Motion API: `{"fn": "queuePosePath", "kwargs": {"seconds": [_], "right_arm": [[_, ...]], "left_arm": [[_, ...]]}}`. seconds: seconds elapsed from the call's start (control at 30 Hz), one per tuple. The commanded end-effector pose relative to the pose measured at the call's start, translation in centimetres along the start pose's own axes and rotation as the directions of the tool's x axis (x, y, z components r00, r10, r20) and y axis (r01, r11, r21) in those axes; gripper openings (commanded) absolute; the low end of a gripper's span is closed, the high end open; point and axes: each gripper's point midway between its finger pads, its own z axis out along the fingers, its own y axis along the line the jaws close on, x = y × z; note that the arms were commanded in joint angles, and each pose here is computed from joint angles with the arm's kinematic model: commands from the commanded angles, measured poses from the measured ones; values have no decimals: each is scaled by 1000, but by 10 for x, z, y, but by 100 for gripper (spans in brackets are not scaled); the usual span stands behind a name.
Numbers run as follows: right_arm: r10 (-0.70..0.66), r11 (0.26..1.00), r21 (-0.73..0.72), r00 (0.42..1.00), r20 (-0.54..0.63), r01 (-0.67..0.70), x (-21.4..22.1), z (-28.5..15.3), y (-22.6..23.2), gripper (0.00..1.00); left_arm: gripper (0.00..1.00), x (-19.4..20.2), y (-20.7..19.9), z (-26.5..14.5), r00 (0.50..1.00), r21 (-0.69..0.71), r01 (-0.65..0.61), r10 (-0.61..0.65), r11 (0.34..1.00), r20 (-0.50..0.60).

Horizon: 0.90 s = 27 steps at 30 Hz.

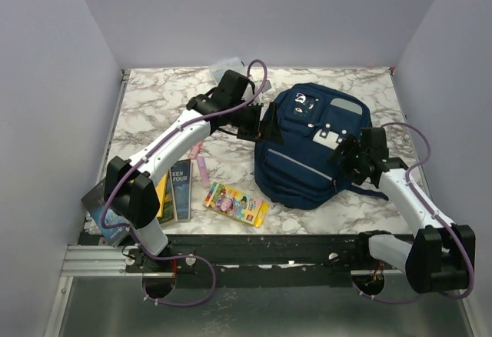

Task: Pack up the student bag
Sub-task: Adjust the student bag at the center of the board, then unzip the student bag at the center of the board.

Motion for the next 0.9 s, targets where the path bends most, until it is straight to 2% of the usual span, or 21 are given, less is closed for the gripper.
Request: {"fn": "queuePosePath", "kwargs": {"seconds": [0.0, 0.13, 0.3, 0.53, 0.73, 0.87], "right_arm": [[-3, 991, -133, 985, -174, -20, 48, 2, 12, 87], [-75, 963, -269, 966, -248, 6, 79, -4, 48, 87], [-159, 933, -352, 962, -221, 73, 81, -27, 74, 85], [-206, 964, -197, 969, -138, 178, 62, -24, 47, 85], [-196, 947, -292, 961, -197, 133, 78, -15, 57, 80], [-181, 949, -294, 960, -213, 113, 82, -5, 59, 67]], "left_arm": [[92, 1, 4, 6, 1000, 1, 13, -13, 1000, -8], [92, 2, 3, 9, 1000, 17, 23, -23, 1000, -22], [92, 4, 8, 14, 999, 12, 33, -32, 999, -35], [93, 3, 8, 12, 1000, 8, 24, -24, 1000, -12], [93, 3, 2, 11, 999, 21, 11, -12, 1000, 42], [93, 9, -11, 13, 995, 19, -47, 45, 999, 94]]}}
